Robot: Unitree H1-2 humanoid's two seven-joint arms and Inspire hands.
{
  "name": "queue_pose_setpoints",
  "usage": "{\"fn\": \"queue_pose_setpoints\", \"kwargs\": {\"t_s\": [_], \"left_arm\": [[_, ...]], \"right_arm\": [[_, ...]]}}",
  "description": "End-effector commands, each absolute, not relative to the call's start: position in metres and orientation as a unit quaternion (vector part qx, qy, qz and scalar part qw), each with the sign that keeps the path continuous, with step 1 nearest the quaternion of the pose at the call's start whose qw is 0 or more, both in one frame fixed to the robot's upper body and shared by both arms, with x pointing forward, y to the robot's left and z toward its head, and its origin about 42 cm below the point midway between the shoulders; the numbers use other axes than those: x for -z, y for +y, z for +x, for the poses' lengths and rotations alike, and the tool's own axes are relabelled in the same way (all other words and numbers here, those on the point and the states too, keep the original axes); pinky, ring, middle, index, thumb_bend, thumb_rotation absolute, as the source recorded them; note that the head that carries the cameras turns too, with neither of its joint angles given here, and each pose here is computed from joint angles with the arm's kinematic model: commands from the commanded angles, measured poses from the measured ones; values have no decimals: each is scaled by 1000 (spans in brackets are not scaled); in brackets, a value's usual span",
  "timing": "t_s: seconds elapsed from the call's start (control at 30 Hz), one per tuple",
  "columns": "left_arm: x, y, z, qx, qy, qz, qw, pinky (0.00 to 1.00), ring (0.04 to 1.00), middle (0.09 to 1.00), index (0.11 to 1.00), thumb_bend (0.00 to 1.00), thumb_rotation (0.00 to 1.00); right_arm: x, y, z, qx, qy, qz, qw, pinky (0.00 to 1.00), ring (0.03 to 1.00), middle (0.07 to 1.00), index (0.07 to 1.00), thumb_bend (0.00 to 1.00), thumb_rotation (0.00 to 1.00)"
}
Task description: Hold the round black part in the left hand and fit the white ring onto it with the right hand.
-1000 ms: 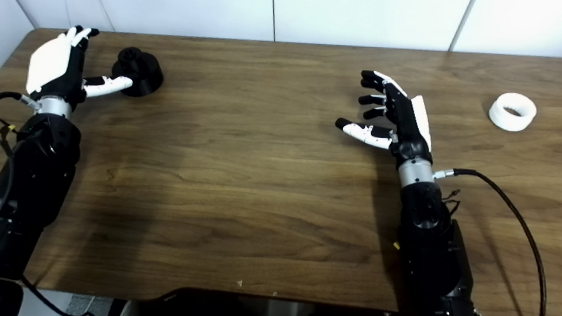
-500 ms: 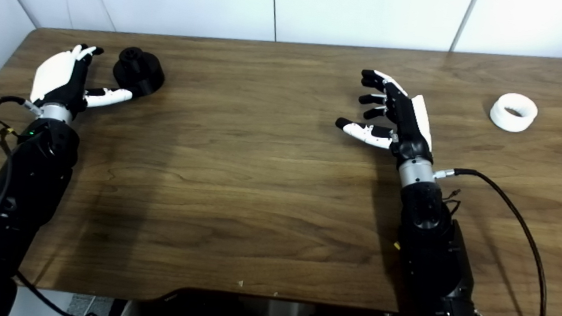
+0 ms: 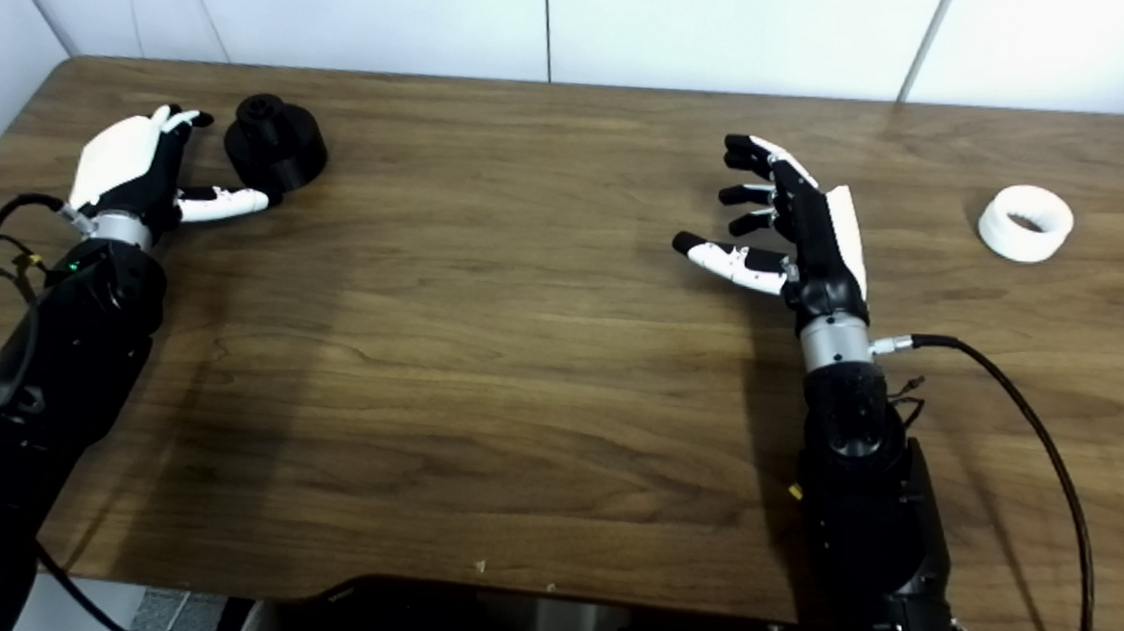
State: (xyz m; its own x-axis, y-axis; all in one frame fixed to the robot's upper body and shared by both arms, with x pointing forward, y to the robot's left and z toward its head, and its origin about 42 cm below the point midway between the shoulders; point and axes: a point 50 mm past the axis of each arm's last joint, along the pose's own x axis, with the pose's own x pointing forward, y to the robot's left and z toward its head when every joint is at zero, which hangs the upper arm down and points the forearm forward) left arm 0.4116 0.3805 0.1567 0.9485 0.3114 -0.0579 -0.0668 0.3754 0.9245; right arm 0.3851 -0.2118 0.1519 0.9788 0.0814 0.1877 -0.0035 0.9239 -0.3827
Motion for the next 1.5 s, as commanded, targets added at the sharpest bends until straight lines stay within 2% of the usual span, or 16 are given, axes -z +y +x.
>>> {"fn": "queue_pose_setpoints", "kwargs": {"t_s": [0.0, 0.47, 0.63, 0.9, 1.47], "left_arm": [[-193, 389, 429, -152, 72, 560, 811, 1000, 1000, 1000, 882, 1000, 533], [-187, 380, 440, -145, 72, 553, 817, 1000, 1000, 1000, 881, 1000, 521], [-184, 377, 444, -141, 69, 555, 817, 1000, 1000, 1000, 875, 1000, 513], [-181, 370, 448, -133, 65, 554, 819, 1000, 1000, 1000, 871, 1000, 545], [-179, 367, 459, -132, 70, 554, 819, 1000, 1000, 1000, 868, 1000, 522]], "right_arm": [[-173, -211, 391, -20, -137, -198, 970, 532, 681, 793, 805, 712, 86], [-175, -215, 389, -13, -136, -220, 966, 520, 669, 783, 801, 711, 110], [-176, -216, 389, -13, -136, -226, 965, 543, 670, 777, 802, 713, 130], [-177, -216, 390, -13, -136, -223, 965, 527, 667, 780, 802, 708, 121], [-178, -217, 387, -8, -133, -227, 965, 521, 656, 776, 792, 716, 128]]}}
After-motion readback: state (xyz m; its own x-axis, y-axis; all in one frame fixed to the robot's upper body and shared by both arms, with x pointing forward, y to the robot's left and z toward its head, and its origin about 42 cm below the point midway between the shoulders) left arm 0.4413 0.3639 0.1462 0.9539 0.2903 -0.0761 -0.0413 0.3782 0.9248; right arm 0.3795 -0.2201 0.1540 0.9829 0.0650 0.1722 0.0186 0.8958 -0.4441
